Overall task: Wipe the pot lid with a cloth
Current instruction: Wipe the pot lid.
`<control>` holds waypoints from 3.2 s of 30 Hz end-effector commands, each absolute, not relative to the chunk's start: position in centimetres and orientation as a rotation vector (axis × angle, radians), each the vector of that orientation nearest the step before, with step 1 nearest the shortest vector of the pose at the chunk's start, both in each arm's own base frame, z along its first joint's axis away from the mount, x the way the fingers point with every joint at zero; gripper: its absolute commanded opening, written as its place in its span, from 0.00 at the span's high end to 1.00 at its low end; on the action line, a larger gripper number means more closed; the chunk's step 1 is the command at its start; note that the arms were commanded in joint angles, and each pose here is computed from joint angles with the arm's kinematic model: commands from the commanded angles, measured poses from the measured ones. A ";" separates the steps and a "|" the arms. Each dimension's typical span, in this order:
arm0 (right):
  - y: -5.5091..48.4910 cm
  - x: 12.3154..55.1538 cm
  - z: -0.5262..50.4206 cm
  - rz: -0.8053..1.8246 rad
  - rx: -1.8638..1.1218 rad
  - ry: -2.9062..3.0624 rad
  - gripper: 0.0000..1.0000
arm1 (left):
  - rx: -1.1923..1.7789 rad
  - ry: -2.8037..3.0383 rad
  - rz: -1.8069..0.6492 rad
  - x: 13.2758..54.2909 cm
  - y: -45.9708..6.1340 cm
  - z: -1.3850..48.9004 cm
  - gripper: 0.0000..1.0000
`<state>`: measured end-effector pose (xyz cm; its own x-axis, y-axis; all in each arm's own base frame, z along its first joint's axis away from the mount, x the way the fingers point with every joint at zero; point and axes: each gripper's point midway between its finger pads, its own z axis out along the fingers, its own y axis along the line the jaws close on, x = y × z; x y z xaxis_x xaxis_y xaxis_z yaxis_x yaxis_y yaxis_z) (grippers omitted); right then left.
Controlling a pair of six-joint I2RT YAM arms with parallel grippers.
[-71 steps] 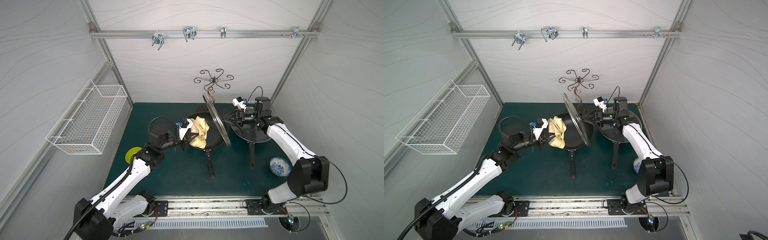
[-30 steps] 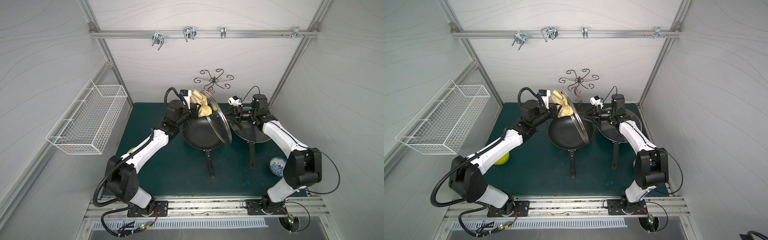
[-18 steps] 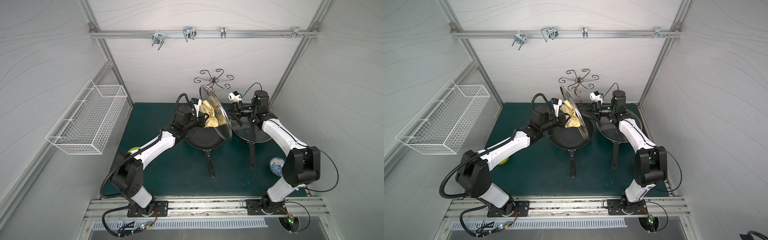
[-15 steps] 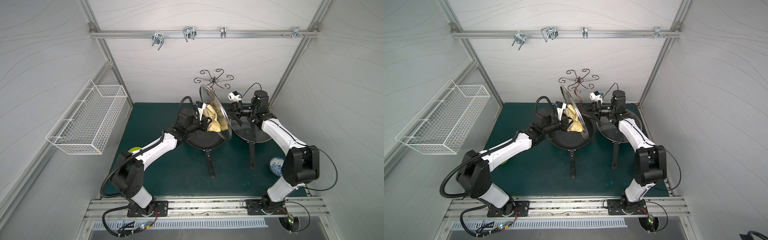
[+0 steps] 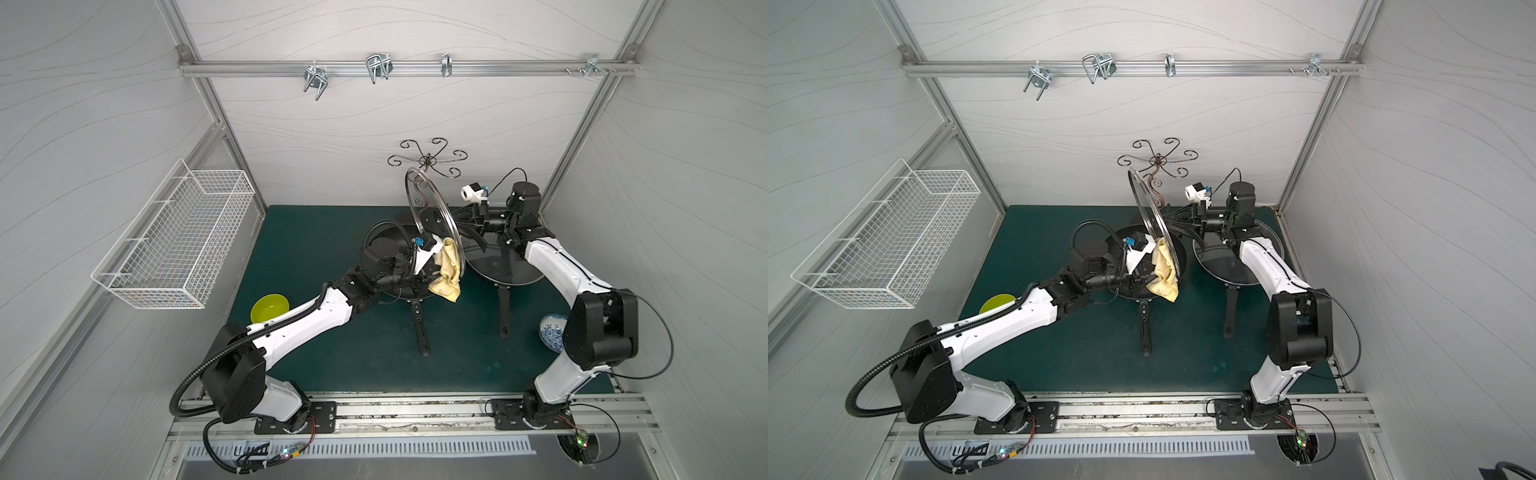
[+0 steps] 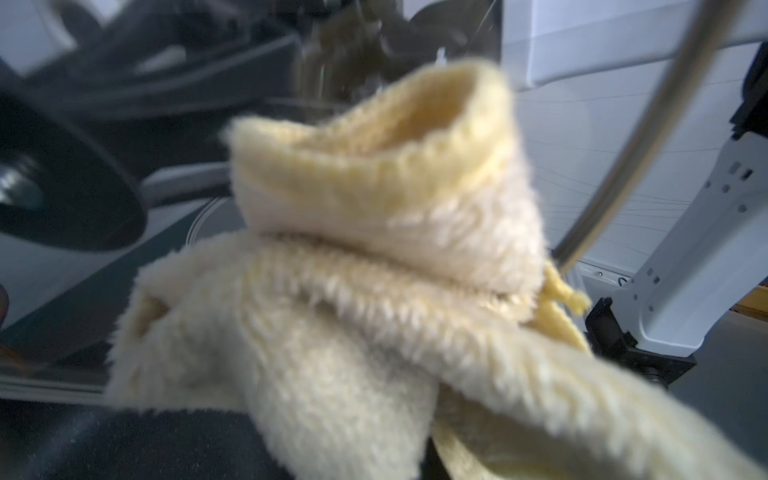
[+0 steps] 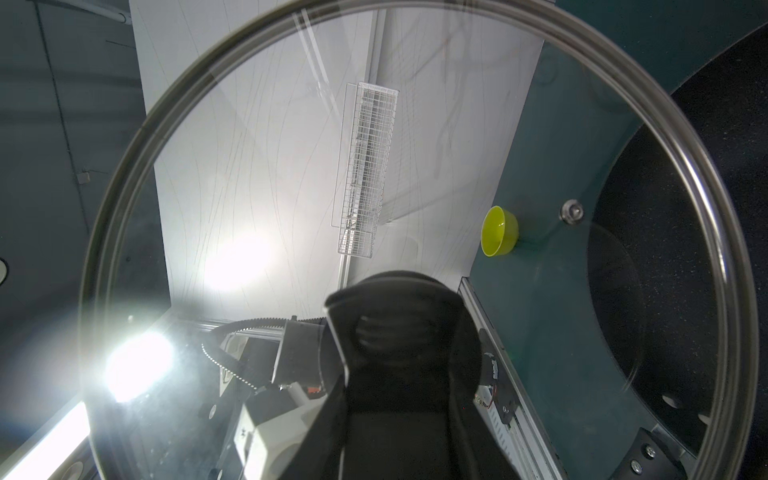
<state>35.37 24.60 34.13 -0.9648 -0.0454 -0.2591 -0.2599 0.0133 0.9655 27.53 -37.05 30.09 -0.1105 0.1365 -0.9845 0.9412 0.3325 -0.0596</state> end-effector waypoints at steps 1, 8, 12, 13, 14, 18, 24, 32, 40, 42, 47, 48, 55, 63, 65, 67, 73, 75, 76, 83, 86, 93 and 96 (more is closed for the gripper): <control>24.1 33.2 37.7 2.025 -0.505 1.984 1.00 | 1.028 1.299 -0.899 27.2 -37.1 35.2 1.00; 23.8 31.8 37.3 2.032 -0.500 1.980 1.00 | 0.828 1.250 -0.880 29.5 -36.4 39.1 1.00; 23.9 31.1 37.7 2.023 -0.544 1.948 1.00 | 0.659 1.238 -0.835 31.5 -35.1 41.4 1.00; 23.9 30.8 37.9 2.021 -0.555 1.943 1.00 | 0.646 1.231 -0.823 31.8 -35.1 41.7 1.00; 23.9 30.7 38.0 2.020 -0.562 1.940 1.00 | 0.631 1.231 -0.813 32.2 -35.0 41.9 1.00; 24.2 29.9 38.2 2.027 -0.593 1.936 1.00 | 0.515 1.266 -0.799 34.2 -34.5 42.5 1.00; 24.7 29.1 38.2 2.037 -0.626 1.935 1.00 | 0.196 1.389 -0.837 38.7 -31.5 42.3 1.00; 25.0 28.7 38.9 2.033 -0.653 1.918 1.00 | 0.051 1.576 -0.814 41.9 -29.6 36.9 1.00; 25.0 28.8 39.5 2.026 -0.665 1.898 1.00 | 0.153 1.700 -0.872 40.7 -31.4 31.7 1.00; 25.0 28.8 39.6 2.026 -0.665 1.897 1.00 | 0.185 1.726 -0.866 40.2 -31.8 30.6 1.00; 25.1 29.2 39.8 2.026 -0.664 1.891 1.00 | 0.350 1.770 -0.836 37.8 -33.7 28.6 1.00; 25.1 29.3 39.8 2.026 -0.663 1.891 1.00 | 0.400 1.765 -0.831 37.1 -34.2 28.4 1.00; 25.2 30.1 39.9 2.027 -0.656 1.886 1.00 | 0.754 1.640 -0.841 31.7 -37.2 28.1 1.00; 25.3 30.5 39.8 2.031 -0.645 1.889 1.00 | 1.017 1.433 -0.834 27.0 -39.0 30.4 1.00; 25.3 30.5 39.7 2.033 -0.642 1.892 1.00 | 1.045 1.397 -0.822 26.5 -39.3 31.2 1.00; 25.3 30.5 39.6 2.035 -0.639 1.894 1.00 | 1.058 1.345 -0.818 26.1 -39.4 32.3 1.00; 25.3 30.6 39.5 2.036 -0.635 1.897 1.00 | 1.023 1.202 -0.771 25.8 -38.9 35.8 1.00; 25.3 30.6 39.4 2.039 -0.632 1.900 1.00 | 0.993 1.168 -0.745 25.9 -38.4 36.9 1.00; 25.4 30.7 39.4 2.039 -0.629 1.901 1.00 | 0.977 1.154 -0.733 26.0 -38.1 37.4 1.00; 25.4 30.7 39.4 2.040 -0.628 1.902 1.00 | 0.881 1.101 -0.723 26.2 -37.2 40.5 1.00; 25.4 30.7 39.4 2.040 -0.631 1.900 1.00 | 0.791 1.096 -0.736 26.9 -36.6 41.8 1.00; 25.5 30.6 39.3 2.042 -0.634 1.902 1.00 | 0.692 1.068 -0.742 27.6 -35.9 44.1 1.00; 25.5 30.6 39.3 2.042 -0.634 1.903 1.00 | 0.643 1.077 -0.721 28.3 -35.4 44.9 1.00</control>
<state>31.53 25.16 35.92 -0.9353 -0.1003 -0.3392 -0.3355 -0.0525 0.9406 28.52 -36.65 36.97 0.1647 -0.0249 -0.9860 0.8261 0.5497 0.1241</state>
